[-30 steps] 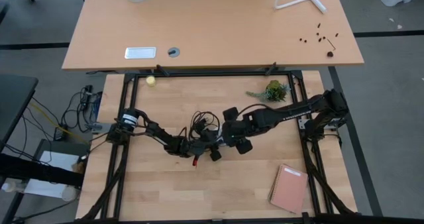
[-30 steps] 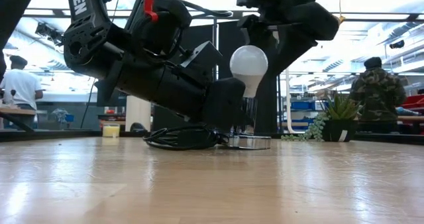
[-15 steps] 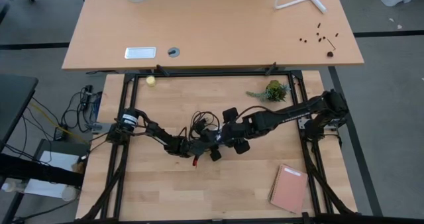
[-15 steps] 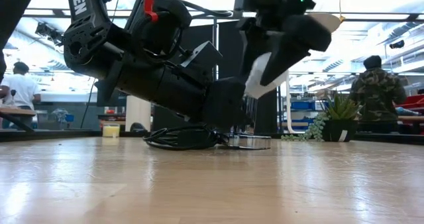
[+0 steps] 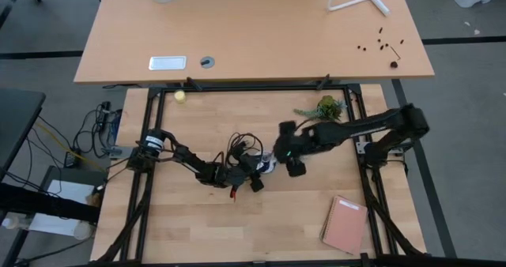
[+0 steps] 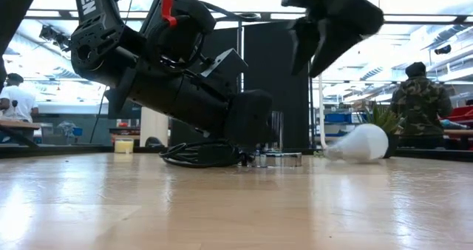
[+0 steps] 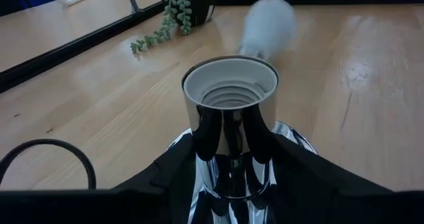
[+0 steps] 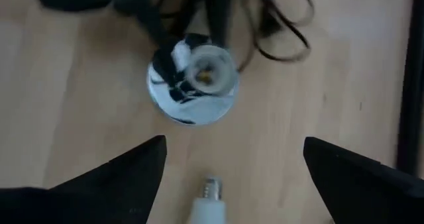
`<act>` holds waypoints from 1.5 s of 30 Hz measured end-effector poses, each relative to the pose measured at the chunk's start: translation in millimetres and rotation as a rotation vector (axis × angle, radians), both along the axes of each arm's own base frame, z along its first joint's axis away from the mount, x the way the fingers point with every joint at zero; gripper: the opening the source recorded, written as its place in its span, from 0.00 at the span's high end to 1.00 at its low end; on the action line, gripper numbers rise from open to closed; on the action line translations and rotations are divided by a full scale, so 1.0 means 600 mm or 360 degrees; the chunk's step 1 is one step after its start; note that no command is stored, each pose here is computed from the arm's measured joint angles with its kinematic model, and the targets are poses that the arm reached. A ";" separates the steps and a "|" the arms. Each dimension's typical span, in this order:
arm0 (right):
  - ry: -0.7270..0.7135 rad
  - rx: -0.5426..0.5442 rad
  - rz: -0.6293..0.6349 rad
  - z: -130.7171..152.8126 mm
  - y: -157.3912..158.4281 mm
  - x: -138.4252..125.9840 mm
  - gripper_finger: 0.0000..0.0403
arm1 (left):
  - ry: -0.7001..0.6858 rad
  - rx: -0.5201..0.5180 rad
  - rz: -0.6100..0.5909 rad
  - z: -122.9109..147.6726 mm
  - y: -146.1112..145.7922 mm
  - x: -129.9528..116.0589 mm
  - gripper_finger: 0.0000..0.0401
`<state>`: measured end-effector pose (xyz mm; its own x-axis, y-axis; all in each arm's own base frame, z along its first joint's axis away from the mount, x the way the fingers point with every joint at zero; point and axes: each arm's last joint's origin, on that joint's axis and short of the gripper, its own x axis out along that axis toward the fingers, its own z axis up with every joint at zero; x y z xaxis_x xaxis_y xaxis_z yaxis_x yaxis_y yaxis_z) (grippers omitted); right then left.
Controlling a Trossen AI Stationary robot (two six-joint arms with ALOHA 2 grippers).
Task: Screw lightbulb
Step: Insert the white lightbulb into the metallic lamp
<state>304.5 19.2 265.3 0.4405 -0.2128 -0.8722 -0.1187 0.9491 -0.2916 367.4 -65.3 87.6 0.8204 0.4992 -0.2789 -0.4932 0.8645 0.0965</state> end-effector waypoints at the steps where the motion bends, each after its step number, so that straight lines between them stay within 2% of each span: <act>1: -0.0064 0.0081 -0.0070 0.006 -0.010 -0.012 0.11 | 0.0001 0.0000 0.0001 0.000 0.000 0.000 0.53; 4: -0.0216 0.0192 -0.0217 0.010 -0.023 -0.059 0.12 | 0.0007 0.0004 -0.0006 -0.001 -0.003 -0.001 0.50; 10: -0.0494 0.0109 -0.0344 -0.025 -0.028 -0.151 0.14 | 0.0045 0.0012 -0.0039 -0.006 -0.009 -0.004 0.38; 13: -0.0612 0.0088 -0.0393 -0.046 -0.044 -0.180 0.14 | 0.0036 0.0010 -0.0038 -0.003 -0.009 -0.004 0.32; 16: -0.0597 0.0106 -0.0539 -0.071 -0.062 -0.199 0.14 | 0.0023 0.0008 -0.0046 -0.001 -0.013 -0.004 0.27; 21: -0.0556 0.0162 -0.0698 -0.098 -0.077 -0.207 0.14 | 0.0018 0.0009 -0.0055 -0.001 -0.022 -0.006 0.26; 30: -0.0560 0.0278 -0.0675 -0.107 -0.111 -0.193 0.14 | -0.0084 0.0002 0.0008 0.030 -0.045 -0.014 0.26; 37: -0.0489 0.0302 -0.0780 -0.127 -0.145 -0.189 0.14 | -0.0118 -0.0012 0.0051 0.061 -0.048 -0.019 0.26; 45: -0.0552 0.0329 -0.0840 -0.152 -0.188 -0.165 0.14 | -0.0124 -0.0027 0.0066 0.063 -0.047 -0.020 0.26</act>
